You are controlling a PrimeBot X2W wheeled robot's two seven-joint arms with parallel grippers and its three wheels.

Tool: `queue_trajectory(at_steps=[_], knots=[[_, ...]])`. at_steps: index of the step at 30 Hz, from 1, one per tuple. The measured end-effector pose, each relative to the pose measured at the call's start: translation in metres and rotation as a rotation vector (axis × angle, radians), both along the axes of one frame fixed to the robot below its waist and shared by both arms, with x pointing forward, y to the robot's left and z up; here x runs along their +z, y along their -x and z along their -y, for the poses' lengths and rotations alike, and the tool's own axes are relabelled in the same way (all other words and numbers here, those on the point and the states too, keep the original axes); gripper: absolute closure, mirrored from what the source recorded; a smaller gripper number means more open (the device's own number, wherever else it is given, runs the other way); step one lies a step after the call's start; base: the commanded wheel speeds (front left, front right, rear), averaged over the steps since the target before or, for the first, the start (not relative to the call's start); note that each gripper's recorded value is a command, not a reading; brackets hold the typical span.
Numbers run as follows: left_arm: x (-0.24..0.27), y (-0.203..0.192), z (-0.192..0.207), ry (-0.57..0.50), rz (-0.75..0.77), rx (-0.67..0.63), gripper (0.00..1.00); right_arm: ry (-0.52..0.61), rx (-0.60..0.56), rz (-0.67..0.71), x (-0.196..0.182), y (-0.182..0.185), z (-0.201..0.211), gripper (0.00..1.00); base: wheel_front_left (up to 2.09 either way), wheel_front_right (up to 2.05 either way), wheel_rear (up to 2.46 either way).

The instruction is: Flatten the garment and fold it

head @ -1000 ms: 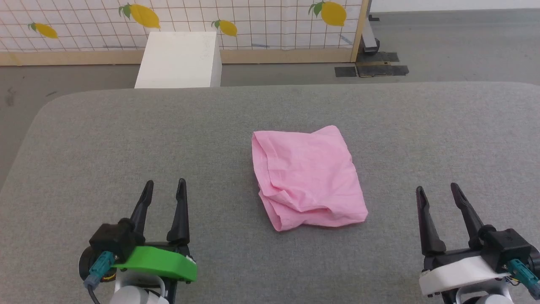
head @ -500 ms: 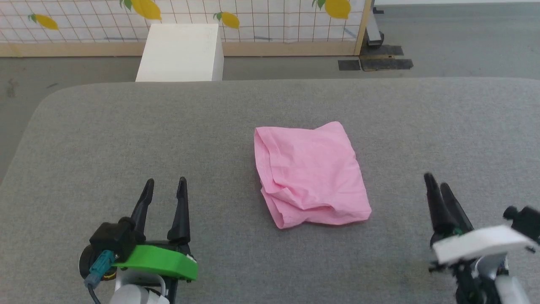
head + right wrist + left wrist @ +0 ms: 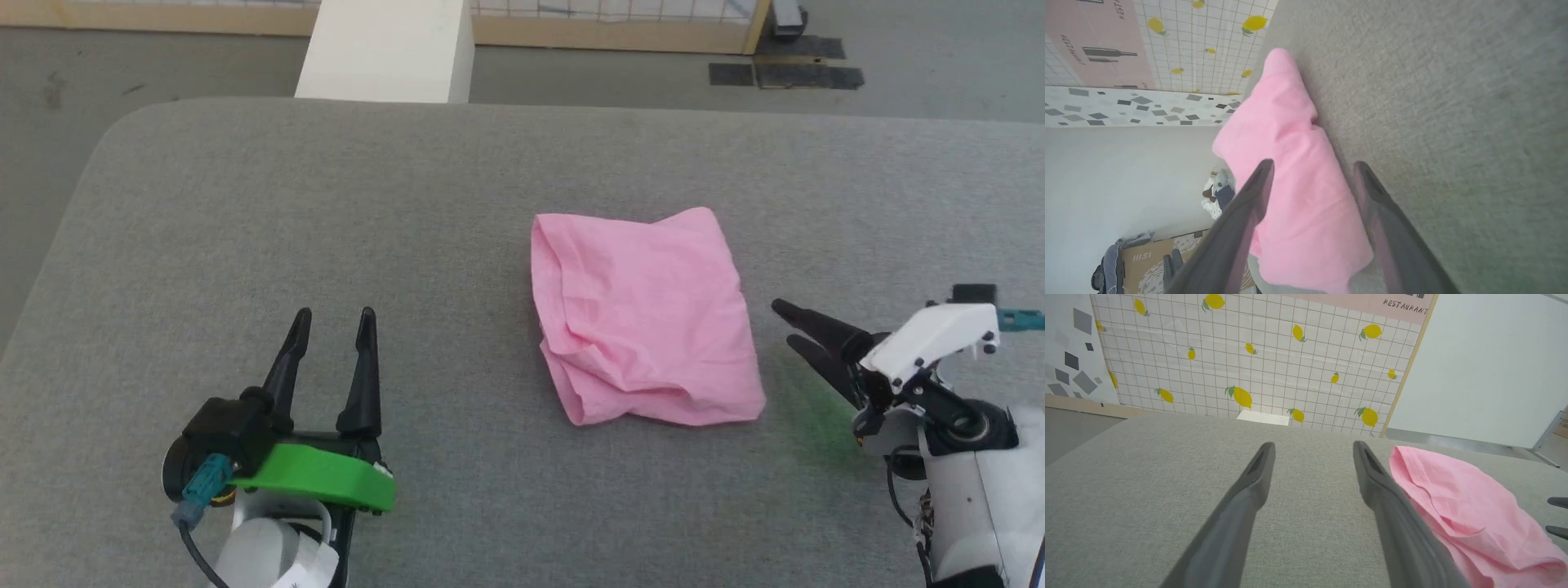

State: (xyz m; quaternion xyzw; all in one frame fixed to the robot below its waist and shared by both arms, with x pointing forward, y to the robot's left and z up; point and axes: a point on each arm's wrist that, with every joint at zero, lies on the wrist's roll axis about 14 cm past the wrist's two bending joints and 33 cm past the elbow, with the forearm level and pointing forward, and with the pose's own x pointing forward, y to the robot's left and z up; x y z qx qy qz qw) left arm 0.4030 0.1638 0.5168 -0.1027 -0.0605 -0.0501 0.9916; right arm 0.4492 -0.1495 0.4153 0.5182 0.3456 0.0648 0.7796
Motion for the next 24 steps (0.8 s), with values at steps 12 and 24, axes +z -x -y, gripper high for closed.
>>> queue_trajectory(at_steps=[12,24], knots=[[-0.008,0.005,-0.021,-0.011,-0.028,0.061,0.0,0.036,0.3,-0.182,-0.024,-0.008,-0.058,0.0,0.0,0.0,0.0],[-0.009,0.008,-0.027,-0.016,-0.031,0.079,0.0,0.106,0.44,-0.172,-0.021,-0.006,-0.085,1.0,0.0,0.0,0.0]])
